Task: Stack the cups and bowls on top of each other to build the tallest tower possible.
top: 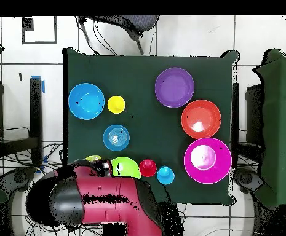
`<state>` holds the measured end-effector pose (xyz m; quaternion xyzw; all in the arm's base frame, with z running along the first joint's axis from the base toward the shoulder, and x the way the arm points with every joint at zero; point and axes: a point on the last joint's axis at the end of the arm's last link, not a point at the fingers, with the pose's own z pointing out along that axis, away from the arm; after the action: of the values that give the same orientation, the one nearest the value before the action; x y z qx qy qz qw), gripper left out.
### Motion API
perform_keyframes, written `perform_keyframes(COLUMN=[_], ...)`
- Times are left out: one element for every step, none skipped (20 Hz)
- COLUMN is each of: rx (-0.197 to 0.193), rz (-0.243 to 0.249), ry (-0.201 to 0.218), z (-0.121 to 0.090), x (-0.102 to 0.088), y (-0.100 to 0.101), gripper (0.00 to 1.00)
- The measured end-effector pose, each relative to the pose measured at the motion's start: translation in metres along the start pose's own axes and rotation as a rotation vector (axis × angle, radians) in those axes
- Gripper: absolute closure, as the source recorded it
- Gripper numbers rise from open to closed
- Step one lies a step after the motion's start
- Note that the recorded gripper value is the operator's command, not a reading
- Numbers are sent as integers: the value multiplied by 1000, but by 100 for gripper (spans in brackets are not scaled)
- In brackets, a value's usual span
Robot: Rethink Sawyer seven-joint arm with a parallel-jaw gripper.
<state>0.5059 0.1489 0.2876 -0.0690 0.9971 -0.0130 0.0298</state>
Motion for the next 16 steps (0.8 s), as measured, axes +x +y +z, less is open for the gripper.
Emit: perform_keyframes(rx=[0,1,1,2,3,4,6,8,9,12,14,16,18,19,20,20], rz=[3,12,18,26,34,47,56,72,79,94,103,113,121,133,139,146], ry=[4,9,11,10,10,7,4,-3,-7,-16,-21,-26,-29,-31,-30,-29], z=[-3,-8,-11,-15,-18,-21,-23,-25,-26,-29,-30,-31,-32,-32,-31,-30], x=[-4,-12,-17,-23,-27,-34,-38,-46,-49,-55,-57,-60,-62,-64,-65,-65], y=[-3,-9,-13,-18,-23,-32,-38,-48,-53,-64,-69,-76,-81,-89,-92,-97], gripper=[0,0,0,0,0,0,0,0,0,0,0,0,0,0,0,0])
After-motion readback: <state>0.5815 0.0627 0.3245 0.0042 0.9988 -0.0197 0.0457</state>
